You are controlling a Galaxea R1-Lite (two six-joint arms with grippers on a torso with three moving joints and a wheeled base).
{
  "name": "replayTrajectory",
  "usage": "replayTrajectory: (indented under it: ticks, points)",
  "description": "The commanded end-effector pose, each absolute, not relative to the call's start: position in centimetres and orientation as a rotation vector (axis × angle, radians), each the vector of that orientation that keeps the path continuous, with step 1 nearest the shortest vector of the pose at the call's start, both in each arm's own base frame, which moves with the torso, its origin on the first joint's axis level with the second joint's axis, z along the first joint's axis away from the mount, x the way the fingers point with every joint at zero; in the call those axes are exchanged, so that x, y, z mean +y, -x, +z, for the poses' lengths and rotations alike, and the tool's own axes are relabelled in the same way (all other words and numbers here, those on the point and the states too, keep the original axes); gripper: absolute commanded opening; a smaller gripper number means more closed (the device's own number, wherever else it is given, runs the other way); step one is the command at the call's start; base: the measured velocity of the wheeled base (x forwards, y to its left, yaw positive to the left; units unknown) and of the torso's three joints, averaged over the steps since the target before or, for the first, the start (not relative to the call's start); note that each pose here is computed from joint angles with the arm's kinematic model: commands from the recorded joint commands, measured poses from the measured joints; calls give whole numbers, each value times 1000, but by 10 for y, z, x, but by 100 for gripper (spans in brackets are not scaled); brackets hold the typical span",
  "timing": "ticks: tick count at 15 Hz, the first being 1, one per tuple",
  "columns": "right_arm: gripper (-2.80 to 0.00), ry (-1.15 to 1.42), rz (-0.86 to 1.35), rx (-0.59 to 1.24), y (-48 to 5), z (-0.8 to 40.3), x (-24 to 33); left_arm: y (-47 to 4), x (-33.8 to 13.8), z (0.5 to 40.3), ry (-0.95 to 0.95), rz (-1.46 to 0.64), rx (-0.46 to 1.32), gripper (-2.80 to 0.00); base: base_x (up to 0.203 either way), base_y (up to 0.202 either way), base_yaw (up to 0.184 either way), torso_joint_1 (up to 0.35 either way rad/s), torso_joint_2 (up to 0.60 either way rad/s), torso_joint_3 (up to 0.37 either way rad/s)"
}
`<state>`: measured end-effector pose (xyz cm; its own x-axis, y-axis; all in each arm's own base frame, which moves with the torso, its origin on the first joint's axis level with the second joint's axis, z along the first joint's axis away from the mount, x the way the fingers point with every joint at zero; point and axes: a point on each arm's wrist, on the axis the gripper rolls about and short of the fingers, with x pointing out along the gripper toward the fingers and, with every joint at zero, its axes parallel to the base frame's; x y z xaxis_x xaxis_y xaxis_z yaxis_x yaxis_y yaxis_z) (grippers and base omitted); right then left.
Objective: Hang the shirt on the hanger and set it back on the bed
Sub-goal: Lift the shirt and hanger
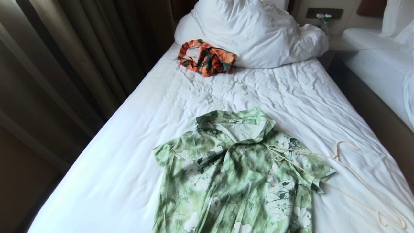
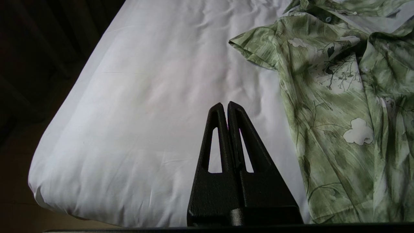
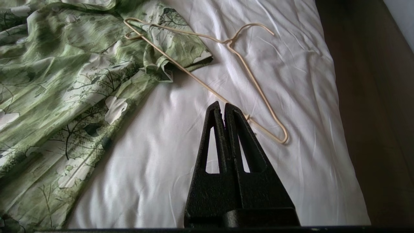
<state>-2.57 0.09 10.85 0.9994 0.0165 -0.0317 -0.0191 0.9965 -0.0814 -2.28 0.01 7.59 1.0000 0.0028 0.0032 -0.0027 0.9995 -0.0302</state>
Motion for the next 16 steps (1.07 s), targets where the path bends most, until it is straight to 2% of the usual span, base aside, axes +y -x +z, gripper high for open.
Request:
replayTrajectory:
  ticks: [1, 3, 16]
  points:
    - [-280, 80, 20, 78, 19, 120, 1, 23, 0, 76, 31, 3, -3, -280, 0, 0, 0, 0, 0, 0]
    - [-280, 59, 21, 76, 15, 136, 1, 23, 0, 76, 31, 3, -3, -280, 0, 0, 0, 0, 0, 0]
    - [-280, 8, 14, 121, 5, 150, 1, 23, 0, 76, 31, 3, -3, -280, 0, 0, 0, 0, 0, 0]
